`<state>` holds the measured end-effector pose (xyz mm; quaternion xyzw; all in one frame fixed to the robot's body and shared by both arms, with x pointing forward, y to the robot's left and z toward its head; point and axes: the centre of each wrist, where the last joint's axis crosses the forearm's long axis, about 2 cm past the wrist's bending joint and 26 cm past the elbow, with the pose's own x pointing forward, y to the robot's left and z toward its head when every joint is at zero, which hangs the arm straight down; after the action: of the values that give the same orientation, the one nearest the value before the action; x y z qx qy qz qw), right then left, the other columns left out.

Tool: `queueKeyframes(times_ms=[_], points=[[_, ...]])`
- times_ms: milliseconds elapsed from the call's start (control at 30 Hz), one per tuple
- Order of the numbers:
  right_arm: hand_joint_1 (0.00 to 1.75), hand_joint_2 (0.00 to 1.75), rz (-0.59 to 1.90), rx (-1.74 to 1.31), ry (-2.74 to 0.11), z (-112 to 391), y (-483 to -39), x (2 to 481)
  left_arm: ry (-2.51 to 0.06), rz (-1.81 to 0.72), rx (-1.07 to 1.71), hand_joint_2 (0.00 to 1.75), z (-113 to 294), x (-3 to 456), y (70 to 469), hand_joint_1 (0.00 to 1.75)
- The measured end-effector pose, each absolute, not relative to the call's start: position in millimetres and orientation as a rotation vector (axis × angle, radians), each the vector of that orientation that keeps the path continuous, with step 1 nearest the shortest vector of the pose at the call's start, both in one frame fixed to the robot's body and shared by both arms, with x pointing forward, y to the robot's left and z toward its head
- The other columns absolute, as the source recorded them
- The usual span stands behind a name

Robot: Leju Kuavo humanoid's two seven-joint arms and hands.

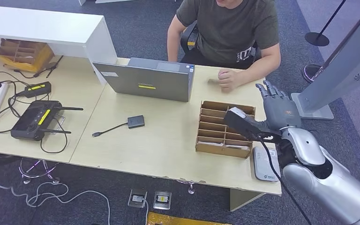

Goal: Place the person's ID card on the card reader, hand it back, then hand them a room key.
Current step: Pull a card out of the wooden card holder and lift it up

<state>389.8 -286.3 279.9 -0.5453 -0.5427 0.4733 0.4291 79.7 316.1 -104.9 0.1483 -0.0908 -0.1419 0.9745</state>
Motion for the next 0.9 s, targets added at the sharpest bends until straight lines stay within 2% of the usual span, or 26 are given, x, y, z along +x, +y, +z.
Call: queueKeyframes(times_ms=[133,300,633,900], points=[[0.00,1.75,1.213,-1.386,-1.384,286.0,-289.7,371.8,-0.187,-0.281,0.300,0.00,-105.1,78.0,319.1,0.00],[0.00,1.75,1.268,-1.404,-1.401,282.7,-293.7,352.3,-0.190,-0.275,0.303,0.00,-105.2,76.9,322.3,0.00],[0.00,1.75,1.405,-1.469,-1.343,244.7,-291.1,330.2,-0.191,-0.270,0.307,0.00,-105.1,77.0,322.8,0.00],[0.00,1.75,1.378,-1.389,-1.352,216.3,-285.8,324.7,-0.189,-0.264,0.306,0.00,-105.2,76.7,322.7,0.00]])
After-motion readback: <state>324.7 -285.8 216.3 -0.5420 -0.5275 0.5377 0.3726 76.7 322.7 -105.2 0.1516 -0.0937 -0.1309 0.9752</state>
